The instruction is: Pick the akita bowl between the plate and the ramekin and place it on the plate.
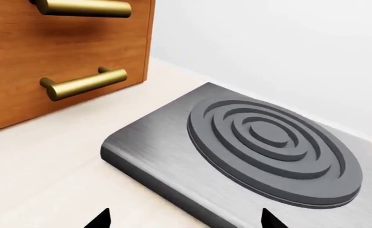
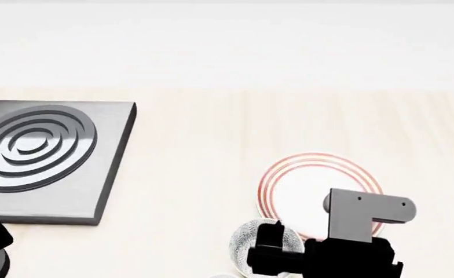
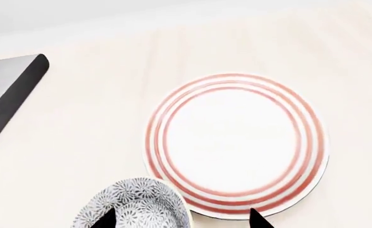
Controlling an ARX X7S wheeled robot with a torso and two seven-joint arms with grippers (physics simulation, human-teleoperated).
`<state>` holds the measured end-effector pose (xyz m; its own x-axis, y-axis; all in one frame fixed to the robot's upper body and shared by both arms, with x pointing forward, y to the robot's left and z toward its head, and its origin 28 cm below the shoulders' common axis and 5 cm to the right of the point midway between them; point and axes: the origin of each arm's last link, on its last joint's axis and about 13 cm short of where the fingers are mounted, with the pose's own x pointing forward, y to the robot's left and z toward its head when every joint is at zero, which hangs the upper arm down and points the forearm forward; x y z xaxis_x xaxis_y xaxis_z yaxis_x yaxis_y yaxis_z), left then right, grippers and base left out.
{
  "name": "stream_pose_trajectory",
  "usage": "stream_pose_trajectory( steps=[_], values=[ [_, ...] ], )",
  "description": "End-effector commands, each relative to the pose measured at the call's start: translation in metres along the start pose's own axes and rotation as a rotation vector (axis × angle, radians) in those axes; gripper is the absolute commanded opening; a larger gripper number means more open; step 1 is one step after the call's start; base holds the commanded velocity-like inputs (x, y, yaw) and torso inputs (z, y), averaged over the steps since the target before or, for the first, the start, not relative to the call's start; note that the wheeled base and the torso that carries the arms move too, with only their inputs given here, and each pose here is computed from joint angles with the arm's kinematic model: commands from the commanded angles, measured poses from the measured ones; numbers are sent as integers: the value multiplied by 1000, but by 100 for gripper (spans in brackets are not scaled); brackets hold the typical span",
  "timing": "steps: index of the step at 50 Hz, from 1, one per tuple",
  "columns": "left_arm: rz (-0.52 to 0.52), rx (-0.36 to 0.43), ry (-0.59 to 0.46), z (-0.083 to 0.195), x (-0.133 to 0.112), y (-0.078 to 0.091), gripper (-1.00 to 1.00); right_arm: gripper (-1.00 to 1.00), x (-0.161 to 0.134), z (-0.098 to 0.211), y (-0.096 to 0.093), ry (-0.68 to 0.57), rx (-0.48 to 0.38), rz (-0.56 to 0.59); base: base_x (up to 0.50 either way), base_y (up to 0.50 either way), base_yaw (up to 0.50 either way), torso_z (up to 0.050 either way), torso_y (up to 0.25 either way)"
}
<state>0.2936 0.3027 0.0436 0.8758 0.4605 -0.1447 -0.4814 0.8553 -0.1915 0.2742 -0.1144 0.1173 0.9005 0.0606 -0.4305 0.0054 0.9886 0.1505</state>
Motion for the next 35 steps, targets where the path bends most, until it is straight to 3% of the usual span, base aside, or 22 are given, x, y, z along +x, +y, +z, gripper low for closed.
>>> stream_pose_trajectory(
  steps=[1, 35],
  values=[
    [0, 1, -1, 0, 0, 0, 100, 100, 6, -3, -2, 59, 6, 3, 0, 0, 0, 0, 0],
    [-1, 3, -1, 0, 0, 0, 100, 100, 18, -12, -6, 137, 55, 27, 0, 0, 0, 0, 0]
  ],
)
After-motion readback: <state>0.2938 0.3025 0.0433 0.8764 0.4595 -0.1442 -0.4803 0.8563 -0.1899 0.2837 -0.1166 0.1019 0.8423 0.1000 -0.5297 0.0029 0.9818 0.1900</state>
